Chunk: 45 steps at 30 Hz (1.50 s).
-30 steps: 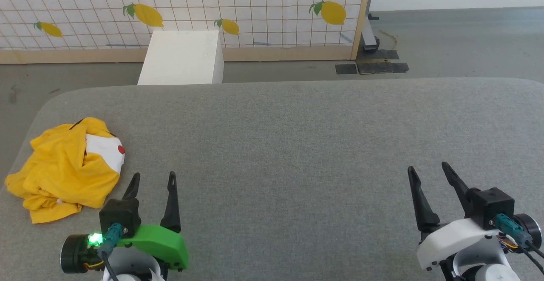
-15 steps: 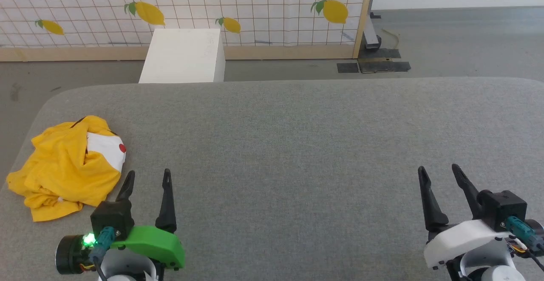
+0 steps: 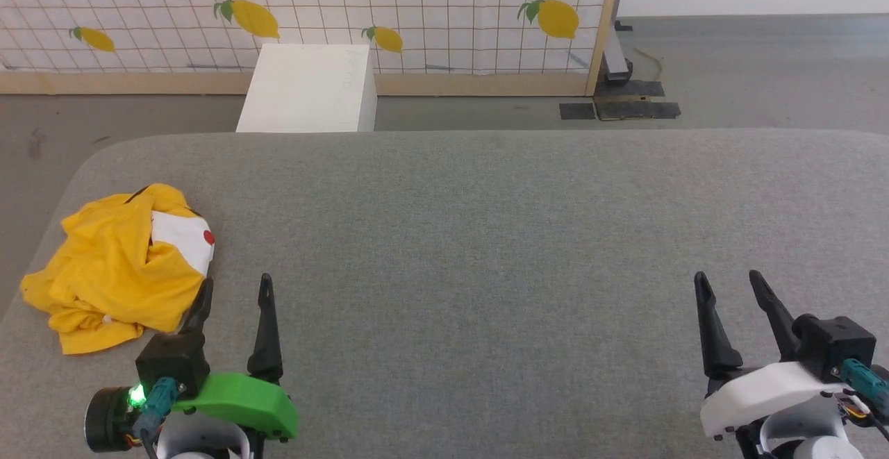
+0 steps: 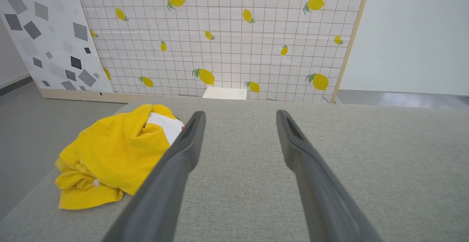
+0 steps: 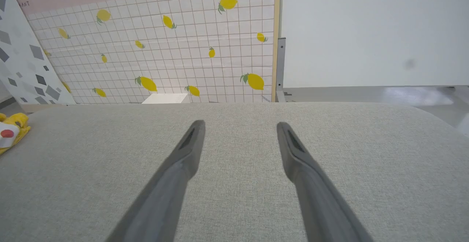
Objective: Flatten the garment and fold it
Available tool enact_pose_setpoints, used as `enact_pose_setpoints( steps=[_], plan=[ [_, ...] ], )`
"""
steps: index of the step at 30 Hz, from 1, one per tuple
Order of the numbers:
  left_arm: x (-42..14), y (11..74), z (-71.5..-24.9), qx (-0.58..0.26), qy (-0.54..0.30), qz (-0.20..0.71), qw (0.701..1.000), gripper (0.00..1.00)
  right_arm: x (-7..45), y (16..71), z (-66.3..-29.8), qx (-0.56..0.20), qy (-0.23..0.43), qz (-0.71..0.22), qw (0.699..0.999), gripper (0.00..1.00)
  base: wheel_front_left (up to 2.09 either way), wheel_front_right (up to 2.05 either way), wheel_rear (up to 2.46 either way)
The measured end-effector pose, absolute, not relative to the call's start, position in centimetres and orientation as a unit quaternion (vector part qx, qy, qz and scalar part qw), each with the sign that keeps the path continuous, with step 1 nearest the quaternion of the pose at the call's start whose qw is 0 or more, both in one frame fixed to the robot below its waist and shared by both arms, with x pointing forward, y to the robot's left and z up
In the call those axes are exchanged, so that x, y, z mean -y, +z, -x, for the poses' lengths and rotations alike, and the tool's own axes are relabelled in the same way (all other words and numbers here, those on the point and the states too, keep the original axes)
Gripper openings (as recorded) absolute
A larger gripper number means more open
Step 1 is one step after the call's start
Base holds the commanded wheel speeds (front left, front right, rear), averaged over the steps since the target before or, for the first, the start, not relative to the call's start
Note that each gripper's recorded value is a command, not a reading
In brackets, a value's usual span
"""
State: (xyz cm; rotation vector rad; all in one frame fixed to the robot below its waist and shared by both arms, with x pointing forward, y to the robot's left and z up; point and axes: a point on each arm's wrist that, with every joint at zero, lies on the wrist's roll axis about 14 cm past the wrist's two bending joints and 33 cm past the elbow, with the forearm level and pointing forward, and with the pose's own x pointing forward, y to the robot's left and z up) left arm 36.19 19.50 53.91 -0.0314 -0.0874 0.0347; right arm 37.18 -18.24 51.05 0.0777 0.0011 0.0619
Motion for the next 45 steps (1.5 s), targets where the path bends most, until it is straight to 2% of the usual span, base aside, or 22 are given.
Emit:
enact_pose_setpoints(
  steps=[19, 45],
  plan=[
    [-21.8, 54.6, -34.3, 0.067, 0.053, 0.025, 0.996, 1.0, 16.7, 50.8, -38.0, 0.006, 0.052, -0.057, 0.997, 1.0, 0.0, 0.0, 0.0],
    [-27.2, 55.3, -29.7, 0.098, 0.144, 0.036, 0.984, 1.0, 10.9, 49.4, -40.1, -0.006, 0.129, -0.076, 0.989, 1.0, 0.0, 0.0, 0.0]
  ],
)
